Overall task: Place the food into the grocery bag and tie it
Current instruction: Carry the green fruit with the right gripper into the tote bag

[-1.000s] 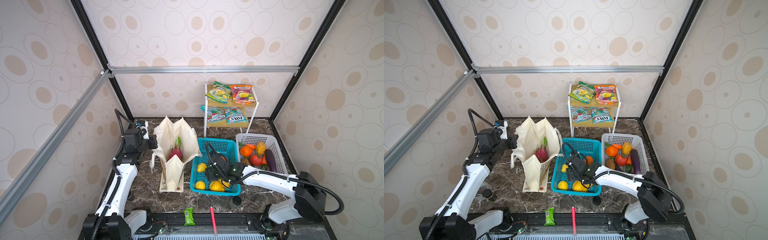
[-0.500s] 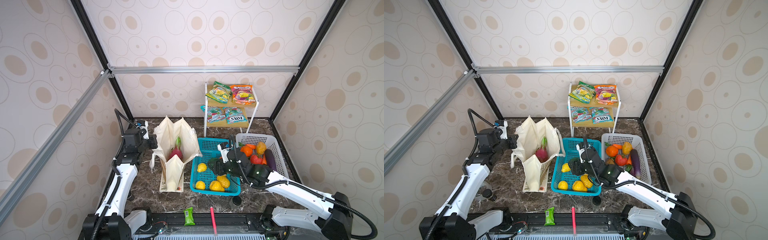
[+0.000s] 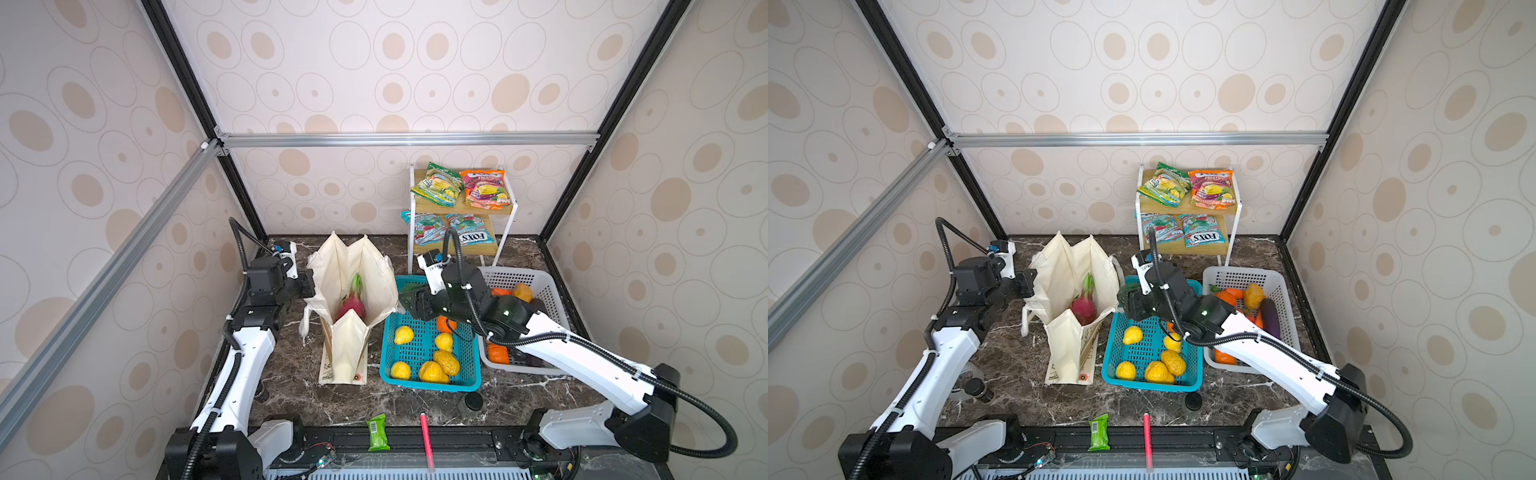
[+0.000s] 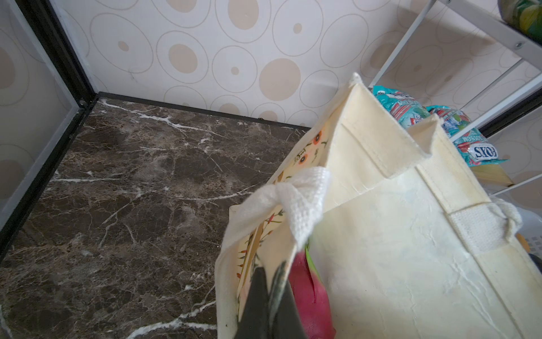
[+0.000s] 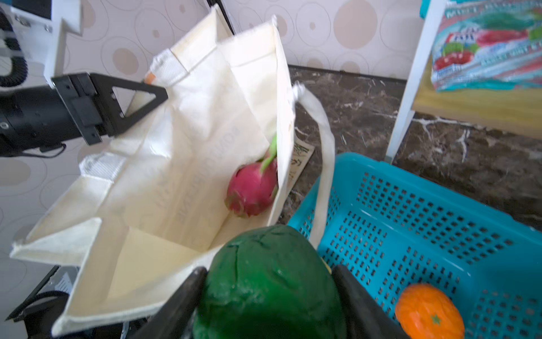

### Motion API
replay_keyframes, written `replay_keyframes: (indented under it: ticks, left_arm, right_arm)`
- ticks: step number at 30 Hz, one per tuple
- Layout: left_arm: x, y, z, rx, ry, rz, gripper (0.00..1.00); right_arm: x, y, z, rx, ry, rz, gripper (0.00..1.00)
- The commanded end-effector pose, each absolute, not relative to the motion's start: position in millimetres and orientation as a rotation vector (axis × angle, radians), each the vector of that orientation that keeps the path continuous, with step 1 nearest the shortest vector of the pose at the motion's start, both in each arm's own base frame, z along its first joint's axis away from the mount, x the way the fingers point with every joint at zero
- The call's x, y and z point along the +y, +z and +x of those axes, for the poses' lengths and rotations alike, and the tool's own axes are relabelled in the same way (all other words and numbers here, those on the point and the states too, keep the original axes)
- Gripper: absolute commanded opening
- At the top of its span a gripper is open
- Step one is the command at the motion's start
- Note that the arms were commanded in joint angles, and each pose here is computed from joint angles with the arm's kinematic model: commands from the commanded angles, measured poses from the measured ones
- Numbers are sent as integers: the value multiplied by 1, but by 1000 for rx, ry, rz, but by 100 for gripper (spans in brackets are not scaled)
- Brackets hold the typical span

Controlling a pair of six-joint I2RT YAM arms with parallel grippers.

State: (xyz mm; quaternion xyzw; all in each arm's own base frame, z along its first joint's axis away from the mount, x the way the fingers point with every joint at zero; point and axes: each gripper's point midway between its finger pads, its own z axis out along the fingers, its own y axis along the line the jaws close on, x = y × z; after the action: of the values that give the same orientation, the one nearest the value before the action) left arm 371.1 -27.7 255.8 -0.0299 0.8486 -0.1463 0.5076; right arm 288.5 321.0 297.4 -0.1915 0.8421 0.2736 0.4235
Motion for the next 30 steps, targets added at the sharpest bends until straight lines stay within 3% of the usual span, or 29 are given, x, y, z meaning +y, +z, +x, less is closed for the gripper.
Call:
replay_keyframes:
  ticks: [1, 8, 16, 30]
  left_arm:
    - [-29, 268, 372, 2021, -370, -59, 0]
    - [-31, 272, 374, 2021, -381, -51, 0]
    - [-31, 269, 374, 2028, -370, -42, 0]
    - [-31, 268, 374, 2012, -376, -47, 0]
  right_arm:
    - [344, 307, 295, 2096, 719, -552, 65]
    - [408, 298, 314, 2130, 782, -616, 65]
    - [460, 219, 317, 2337, 710, -687, 65]
    - [461, 93, 311, 2637, 517, -689, 65]
